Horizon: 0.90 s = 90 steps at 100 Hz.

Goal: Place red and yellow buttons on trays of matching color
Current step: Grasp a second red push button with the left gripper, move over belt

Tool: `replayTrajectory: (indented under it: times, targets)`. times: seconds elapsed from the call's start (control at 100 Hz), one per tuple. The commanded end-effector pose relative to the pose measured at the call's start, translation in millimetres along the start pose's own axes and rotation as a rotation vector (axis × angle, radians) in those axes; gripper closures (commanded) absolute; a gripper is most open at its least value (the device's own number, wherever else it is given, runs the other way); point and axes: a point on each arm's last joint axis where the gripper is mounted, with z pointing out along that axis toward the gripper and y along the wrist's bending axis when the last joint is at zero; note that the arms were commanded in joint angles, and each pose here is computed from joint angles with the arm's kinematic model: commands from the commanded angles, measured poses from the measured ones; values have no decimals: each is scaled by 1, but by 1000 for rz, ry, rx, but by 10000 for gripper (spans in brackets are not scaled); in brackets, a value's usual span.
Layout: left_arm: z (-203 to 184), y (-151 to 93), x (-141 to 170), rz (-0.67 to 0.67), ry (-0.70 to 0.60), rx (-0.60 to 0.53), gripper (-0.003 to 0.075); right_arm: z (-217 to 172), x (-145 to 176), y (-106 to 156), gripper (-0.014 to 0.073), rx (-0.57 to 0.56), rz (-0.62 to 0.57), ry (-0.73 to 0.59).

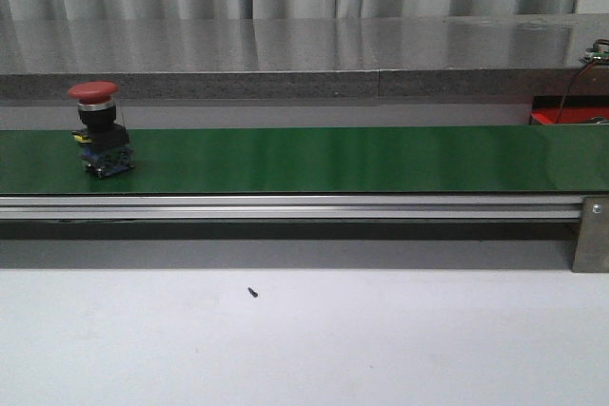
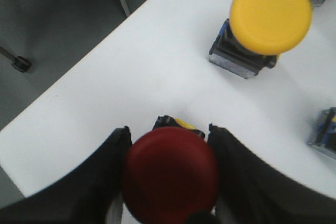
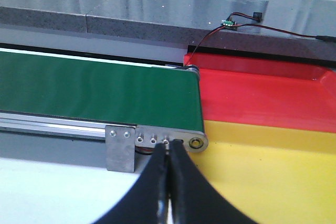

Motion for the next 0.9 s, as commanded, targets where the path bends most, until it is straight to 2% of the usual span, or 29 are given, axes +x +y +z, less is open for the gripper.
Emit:
replayTrajectory:
  times: [0.0, 0.19, 0.41, 0.59, 0.8, 0.89]
  targets:
    - [-42, -6, -19, -30, -139, 34, 566, -3, -15, -1, 691, 7, -3, -120]
    - [-92, -36, -19, 44, -229, 103, 566, -3, -15, -1, 691, 7, -3, -120]
    - [-133, -94, -4, 202, -282, 230, 563, -3, -15, -1, 691, 7, -3, -120]
    - [-150, -137, 8, 356, -286, 313, 561, -3, -15, -1, 691, 7, -3, -120]
    - [-148, -165, 12, 452, -252, 346, 557, -3, -15, -1, 691, 7, -3, -120]
    - [-139, -173, 13, 481, -228, 348, 531, -3, -15, -1, 691, 7, -3, -120]
